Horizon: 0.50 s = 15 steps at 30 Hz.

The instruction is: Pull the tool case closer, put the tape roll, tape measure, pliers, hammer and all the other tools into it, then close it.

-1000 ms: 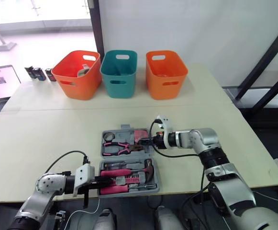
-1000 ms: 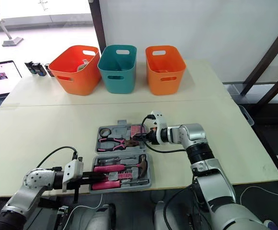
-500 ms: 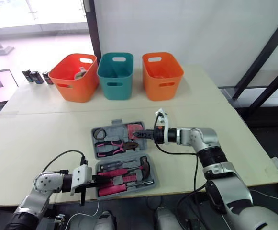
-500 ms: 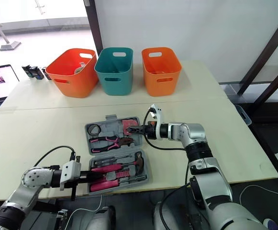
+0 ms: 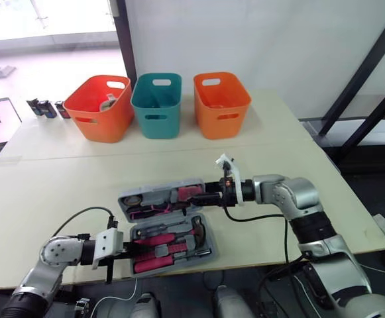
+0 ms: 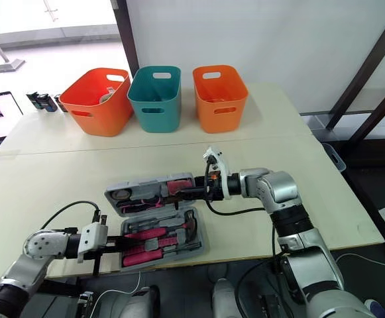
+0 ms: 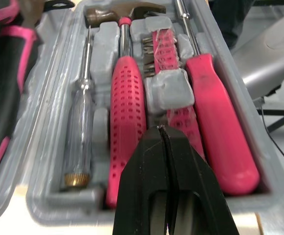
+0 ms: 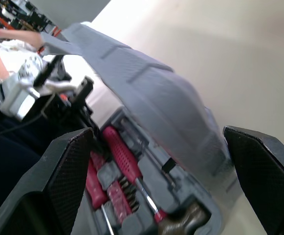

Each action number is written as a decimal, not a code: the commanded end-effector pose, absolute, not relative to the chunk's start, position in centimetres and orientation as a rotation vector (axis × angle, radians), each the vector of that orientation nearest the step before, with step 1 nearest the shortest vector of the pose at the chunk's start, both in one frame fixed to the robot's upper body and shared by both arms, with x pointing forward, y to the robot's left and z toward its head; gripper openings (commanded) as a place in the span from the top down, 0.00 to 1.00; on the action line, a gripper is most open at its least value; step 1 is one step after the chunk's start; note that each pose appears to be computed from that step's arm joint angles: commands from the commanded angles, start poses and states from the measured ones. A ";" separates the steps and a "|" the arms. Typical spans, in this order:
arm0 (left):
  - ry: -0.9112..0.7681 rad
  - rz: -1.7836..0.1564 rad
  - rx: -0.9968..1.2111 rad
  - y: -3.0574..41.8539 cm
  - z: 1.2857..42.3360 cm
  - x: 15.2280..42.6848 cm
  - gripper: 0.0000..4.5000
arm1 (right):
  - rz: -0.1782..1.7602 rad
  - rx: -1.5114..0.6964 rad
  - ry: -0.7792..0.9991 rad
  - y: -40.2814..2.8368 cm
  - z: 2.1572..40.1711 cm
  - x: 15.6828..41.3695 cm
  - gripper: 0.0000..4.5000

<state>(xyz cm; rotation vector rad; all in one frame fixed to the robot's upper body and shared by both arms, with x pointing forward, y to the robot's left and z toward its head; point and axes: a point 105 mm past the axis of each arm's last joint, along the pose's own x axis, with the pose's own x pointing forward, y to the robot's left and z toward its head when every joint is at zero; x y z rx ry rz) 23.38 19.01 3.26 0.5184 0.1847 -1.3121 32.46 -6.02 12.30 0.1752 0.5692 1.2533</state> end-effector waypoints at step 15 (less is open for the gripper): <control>0.353 -1.093 0.353 27.1 14.1 20.2 1.00 | 1.442 -0.338 0.702 -12.5 13.6 19.1 0.01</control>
